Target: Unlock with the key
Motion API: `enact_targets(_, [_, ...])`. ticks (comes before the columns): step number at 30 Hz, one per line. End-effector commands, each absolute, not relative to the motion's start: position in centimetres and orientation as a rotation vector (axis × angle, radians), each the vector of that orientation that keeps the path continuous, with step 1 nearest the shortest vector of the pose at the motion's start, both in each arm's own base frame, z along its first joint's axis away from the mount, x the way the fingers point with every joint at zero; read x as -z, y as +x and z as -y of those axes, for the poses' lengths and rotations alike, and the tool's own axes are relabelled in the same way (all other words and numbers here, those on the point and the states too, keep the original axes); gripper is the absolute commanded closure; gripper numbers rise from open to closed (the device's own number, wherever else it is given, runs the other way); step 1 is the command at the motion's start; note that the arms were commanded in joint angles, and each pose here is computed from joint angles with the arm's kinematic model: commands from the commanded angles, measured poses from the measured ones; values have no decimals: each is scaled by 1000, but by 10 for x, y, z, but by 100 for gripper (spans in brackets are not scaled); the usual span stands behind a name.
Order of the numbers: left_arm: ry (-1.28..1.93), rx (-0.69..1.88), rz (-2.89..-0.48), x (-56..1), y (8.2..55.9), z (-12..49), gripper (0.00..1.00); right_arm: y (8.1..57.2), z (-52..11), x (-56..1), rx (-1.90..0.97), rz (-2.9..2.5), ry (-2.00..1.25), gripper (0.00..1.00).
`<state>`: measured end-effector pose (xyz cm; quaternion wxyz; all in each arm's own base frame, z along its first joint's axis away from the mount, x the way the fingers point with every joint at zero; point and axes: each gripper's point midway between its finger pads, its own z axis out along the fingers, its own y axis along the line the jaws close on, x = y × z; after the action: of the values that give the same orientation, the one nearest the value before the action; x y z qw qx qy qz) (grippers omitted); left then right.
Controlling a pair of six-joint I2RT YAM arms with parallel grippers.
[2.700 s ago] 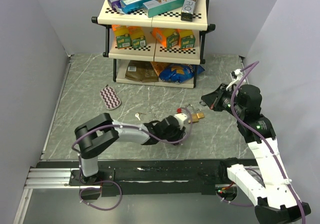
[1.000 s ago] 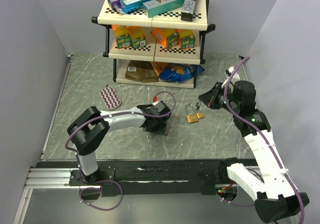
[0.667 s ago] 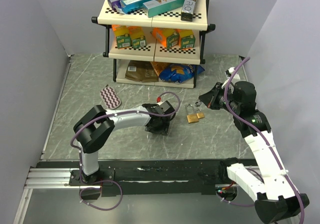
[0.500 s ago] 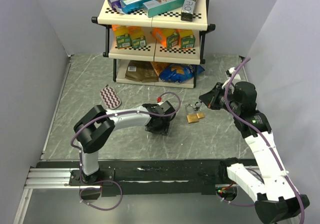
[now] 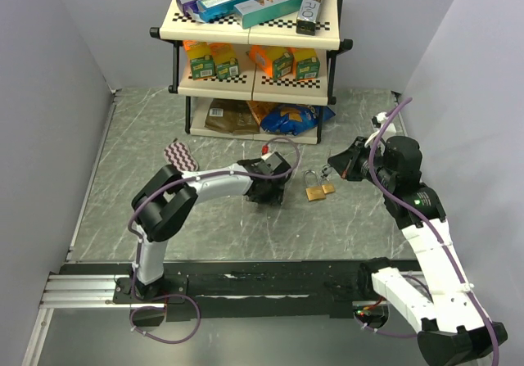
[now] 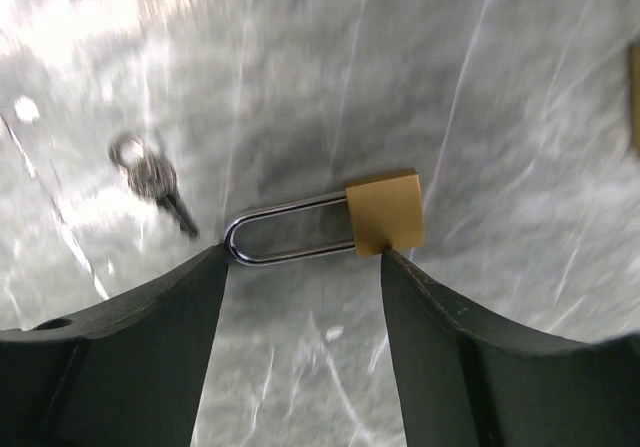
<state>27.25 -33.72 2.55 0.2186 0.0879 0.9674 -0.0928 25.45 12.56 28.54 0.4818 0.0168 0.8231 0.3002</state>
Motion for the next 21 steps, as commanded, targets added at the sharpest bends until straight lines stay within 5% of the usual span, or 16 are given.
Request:
enact_targets(1, [221,356,-2622,-31,297,359,30,254,-125,-292,-716,-1974,17,100])
enact_targets(21, [198,449,-2559,-31,353,398,28,251,-121,-288,-691,-1988,18,100])
